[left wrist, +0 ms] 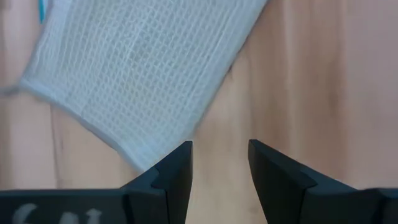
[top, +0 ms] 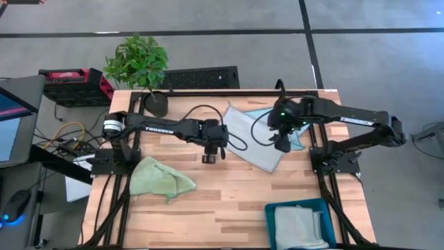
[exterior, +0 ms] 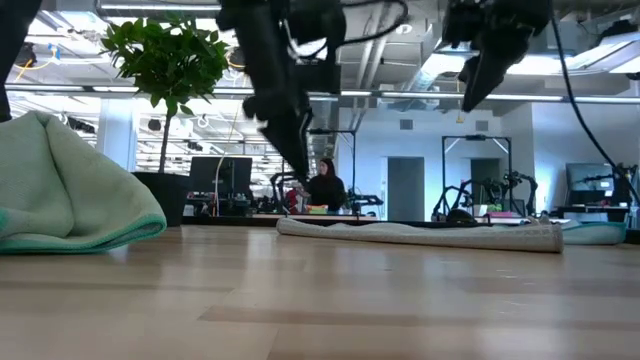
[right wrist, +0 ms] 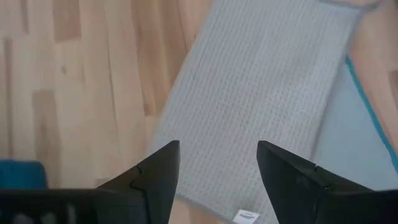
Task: Fold microfiber towels
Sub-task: Fold the gray microfiber cloth
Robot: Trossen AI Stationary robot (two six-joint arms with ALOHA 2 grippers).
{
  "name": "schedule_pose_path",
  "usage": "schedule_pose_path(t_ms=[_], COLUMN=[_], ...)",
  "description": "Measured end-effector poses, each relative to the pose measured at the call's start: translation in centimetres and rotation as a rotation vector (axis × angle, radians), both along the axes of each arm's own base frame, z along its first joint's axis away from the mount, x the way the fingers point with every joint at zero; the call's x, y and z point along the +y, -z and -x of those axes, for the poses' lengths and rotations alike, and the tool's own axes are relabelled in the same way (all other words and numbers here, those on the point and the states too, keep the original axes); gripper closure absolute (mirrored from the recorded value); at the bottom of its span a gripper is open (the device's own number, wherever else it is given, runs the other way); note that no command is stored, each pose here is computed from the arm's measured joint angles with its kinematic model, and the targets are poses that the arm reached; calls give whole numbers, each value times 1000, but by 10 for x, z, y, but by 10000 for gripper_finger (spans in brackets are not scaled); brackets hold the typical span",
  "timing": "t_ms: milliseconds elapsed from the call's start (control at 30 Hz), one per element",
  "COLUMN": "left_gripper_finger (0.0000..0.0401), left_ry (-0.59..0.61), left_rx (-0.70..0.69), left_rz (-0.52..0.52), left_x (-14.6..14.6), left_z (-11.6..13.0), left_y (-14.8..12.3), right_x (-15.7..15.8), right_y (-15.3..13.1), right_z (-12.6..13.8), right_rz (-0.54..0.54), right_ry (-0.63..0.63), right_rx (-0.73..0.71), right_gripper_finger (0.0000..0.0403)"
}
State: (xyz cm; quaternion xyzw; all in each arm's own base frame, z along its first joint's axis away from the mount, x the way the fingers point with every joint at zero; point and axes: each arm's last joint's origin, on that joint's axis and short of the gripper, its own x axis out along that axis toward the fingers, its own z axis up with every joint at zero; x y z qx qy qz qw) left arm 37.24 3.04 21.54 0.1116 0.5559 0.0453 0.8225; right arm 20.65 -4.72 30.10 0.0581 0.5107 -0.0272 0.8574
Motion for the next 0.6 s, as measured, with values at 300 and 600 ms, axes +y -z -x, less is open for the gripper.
schedule_pose_path(t_ms=[300, 600], left_gripper_finger=[253, 253], left_ry=[61, 85], left_rx=[2, 54], left_rz=[-103, -134], left_x=[29, 50], left_z=[14, 32], left_y=[41, 67], right_x=[4, 4], right_y=[-16, -17], right_z=[16, 17], right_rz=[-58, -113], right_ry=[132, 221], right_rx=[-87, -99], right_gripper_finger=[163, 163])
